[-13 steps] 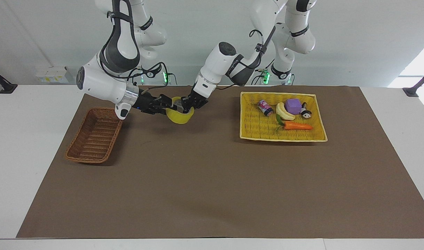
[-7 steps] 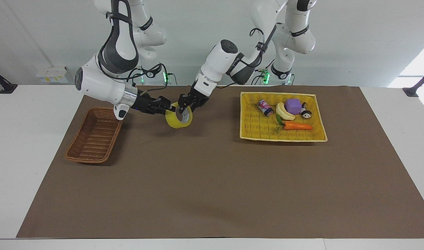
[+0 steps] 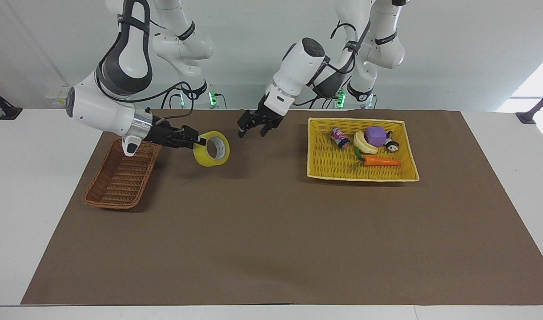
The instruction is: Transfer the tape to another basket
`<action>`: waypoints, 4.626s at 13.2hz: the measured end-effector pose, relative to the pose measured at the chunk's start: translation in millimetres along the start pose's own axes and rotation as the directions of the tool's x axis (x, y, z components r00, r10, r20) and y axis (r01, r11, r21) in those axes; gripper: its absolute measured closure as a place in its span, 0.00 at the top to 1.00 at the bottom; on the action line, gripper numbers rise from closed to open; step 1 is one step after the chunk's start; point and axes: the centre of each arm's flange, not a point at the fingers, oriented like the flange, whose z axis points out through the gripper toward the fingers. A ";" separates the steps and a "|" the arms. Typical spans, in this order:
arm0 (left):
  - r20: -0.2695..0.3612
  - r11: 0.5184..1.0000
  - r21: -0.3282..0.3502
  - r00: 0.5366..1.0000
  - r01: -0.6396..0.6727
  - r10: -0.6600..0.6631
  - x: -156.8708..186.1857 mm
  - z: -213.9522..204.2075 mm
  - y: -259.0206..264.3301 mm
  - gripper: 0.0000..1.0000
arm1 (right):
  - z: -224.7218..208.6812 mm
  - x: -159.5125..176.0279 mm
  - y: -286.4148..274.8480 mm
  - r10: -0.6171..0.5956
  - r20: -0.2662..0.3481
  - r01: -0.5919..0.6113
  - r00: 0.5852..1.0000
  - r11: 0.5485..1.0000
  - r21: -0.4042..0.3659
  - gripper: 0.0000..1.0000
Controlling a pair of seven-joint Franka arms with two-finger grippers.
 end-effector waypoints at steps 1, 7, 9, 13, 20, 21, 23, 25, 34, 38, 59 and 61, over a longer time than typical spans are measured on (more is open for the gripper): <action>0.003 1.000 0.017 1.000 -0.011 0.011 19.4 -18.6 -9.7 1.00 | -12.1 1.2 14.9 -0.016 -0.013 0.015 1.000 0.999 -0.038 0.55; -0.026 0.981 0.151 0.991 -0.124 0.129 124.0 -82.2 -81.4 1.00 | -102.0 3.3 114.7 -0.183 -0.046 0.164 0.982 0.948 -0.271 0.55; -0.067 0.965 0.219 0.985 -0.142 0.160 154.8 -100.3 -106.9 1.00 | -130.2 3.9 129.1 -0.226 -0.070 0.197 0.972 0.936 -0.292 0.55; -0.049 0.921 0.308 0.963 -0.238 0.265 207.5 -164.5 -154.3 1.00 | -159.4 -0.4 163.2 -0.348 0.026 0.321 0.937 0.830 -0.457 0.55; 0.090 0.746 0.491 0.877 -0.451 0.471 226.0 -261.8 -173.9 1.00 | -132.6 24.6 157.7 -0.488 0.222 0.510 0.844 0.605 -0.611 0.55; 0.126 0.721 0.503 0.866 -0.476 0.484 223.5 -271.9 -174.3 1.00 | -127.5 26.3 153.6 -0.492 0.234 0.521 0.839 0.598 -0.609 0.55; 0.163 0.711 0.505 0.863 -0.490 0.479 222.5 -295.4 -180.0 1.00 | -120.1 26.9 152.5 -0.489 0.244 0.526 0.838 0.600 -0.603 0.55; 0.157 0.711 0.505 0.862 -0.490 0.483 224.9 -308.0 -182.2 1.00 | -109.3 26.0 152.6 -0.477 0.249 0.522 0.843 0.611 -0.595 0.55; 0.163 0.711 0.503 0.862 -0.491 0.480 229.0 -303.0 -183.1 1.00 | -70.4 8.7 126.6 -0.369 0.193 0.406 0.909 0.686 -0.603 1.00; 0.159 0.714 0.504 0.865 -0.485 0.475 230.8 -305.0 -186.0 1.00 | -78.7 12.5 99.7 -0.352 0.114 0.342 0.929 0.701 -0.626 1.00; 0.095 0.761 0.456 0.876 -0.461 0.474 211.0 -348.1 -184.6 1.00 | -173.0 -114.0 -112.8 -0.049 -0.359 -0.182 0.932 0.793 -0.582 1.00; 0.096 0.760 0.456 0.875 -0.463 0.475 210.5 -347.5 -183.8 1.00 | -173.0 -122.6 -115.3 -0.041 -0.343 -0.180 0.938 0.791 -0.585 1.00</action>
